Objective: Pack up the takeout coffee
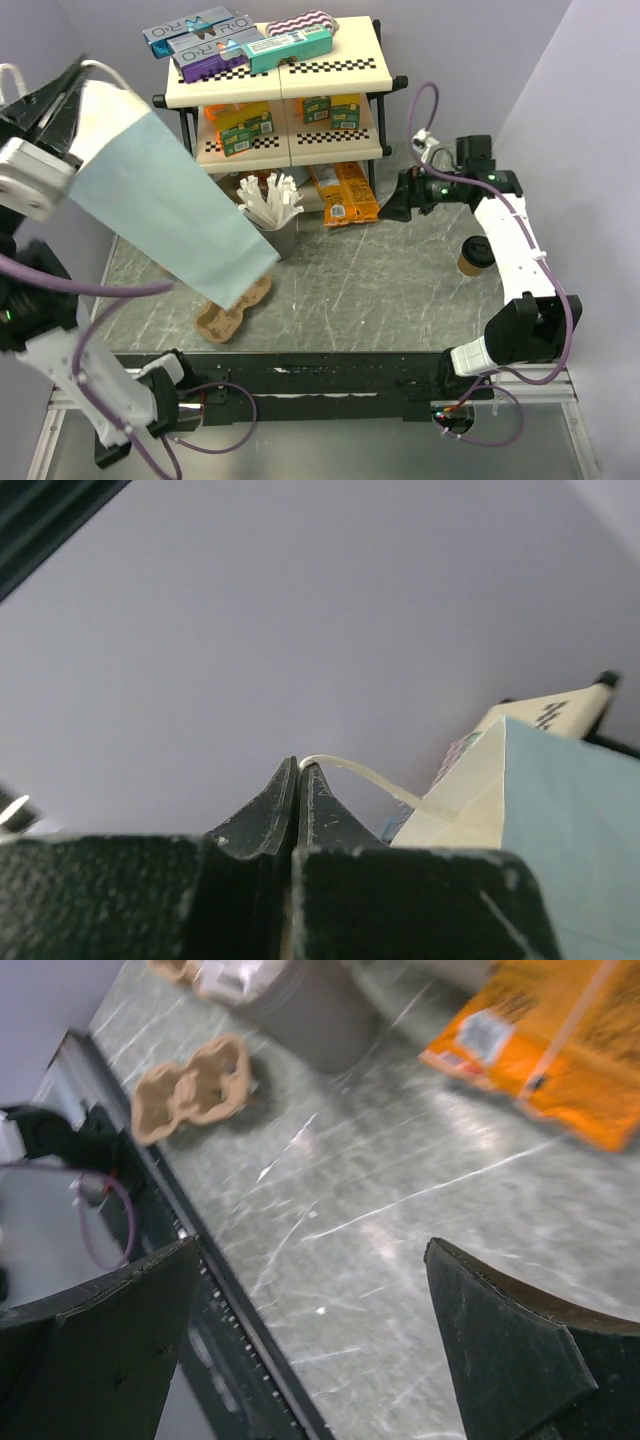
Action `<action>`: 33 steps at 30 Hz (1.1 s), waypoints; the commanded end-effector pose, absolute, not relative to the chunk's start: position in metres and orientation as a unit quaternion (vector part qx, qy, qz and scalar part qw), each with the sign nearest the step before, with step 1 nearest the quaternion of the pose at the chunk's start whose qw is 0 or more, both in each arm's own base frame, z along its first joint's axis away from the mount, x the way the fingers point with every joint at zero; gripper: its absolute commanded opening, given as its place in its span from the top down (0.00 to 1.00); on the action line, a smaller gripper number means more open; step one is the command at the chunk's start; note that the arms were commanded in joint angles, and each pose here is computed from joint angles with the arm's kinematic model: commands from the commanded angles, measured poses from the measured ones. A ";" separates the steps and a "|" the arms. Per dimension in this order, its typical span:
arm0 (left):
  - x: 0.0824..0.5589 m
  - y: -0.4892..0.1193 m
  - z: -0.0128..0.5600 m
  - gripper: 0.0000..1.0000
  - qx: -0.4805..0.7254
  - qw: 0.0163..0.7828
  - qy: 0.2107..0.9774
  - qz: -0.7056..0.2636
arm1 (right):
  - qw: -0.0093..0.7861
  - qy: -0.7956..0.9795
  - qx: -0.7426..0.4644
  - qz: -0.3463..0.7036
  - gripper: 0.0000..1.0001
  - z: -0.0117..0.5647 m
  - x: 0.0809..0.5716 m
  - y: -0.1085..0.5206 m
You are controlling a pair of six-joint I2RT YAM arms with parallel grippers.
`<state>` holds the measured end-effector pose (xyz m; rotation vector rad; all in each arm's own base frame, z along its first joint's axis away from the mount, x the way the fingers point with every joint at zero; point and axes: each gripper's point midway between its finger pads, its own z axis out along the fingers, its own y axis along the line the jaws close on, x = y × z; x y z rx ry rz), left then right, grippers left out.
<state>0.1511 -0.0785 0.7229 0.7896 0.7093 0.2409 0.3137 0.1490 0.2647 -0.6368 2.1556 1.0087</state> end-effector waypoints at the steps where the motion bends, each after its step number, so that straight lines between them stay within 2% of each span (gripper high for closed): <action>1: 0.156 -0.108 0.701 0.99 0.454 0.816 0.353 -0.062 | 0.410 0.800 -0.264 0.351 0.01 0.318 0.324 0.132; 7: 0.174 -0.109 0.686 0.99 0.459 0.795 0.377 -0.118 | 0.432 0.803 -0.258 0.319 0.00 0.324 0.318 0.115; 8: 0.177 -0.108 0.688 0.99 0.469 0.800 0.362 -0.097 | 0.437 0.803 -0.256 0.313 0.00 0.326 0.317 0.114; 13: 0.192 -0.110 0.721 0.99 0.417 0.833 0.338 -0.138 | 0.445 0.809 -0.242 0.299 0.00 0.328 0.317 0.110; 14: 0.212 -0.106 0.720 0.99 0.401 0.832 0.350 -0.155 | 0.449 0.808 -0.244 0.294 0.00 0.330 0.317 0.109; 20: 0.233 -0.126 0.745 0.99 0.358 0.866 0.301 -0.174 | 0.455 0.812 -0.243 0.273 0.00 0.332 0.316 0.104; 22: 0.235 -0.148 0.742 0.99 0.358 0.860 0.298 -0.206 | 0.456 0.814 -0.241 0.268 0.00 0.329 0.315 0.102; 26: 0.250 -0.183 0.735 0.99 0.351 0.867 0.295 -0.194 | 0.456 0.823 -0.226 0.251 0.00 0.321 0.314 0.096; 27: 0.248 -0.206 0.725 0.99 0.361 0.856 0.300 -0.219 | 0.455 0.827 -0.221 0.246 0.00 0.318 0.314 0.094; 33: 0.257 -0.273 0.685 0.99 0.388 0.824 0.331 -0.246 | 0.472 0.850 -0.174 0.155 0.00 0.314 0.321 0.058</action>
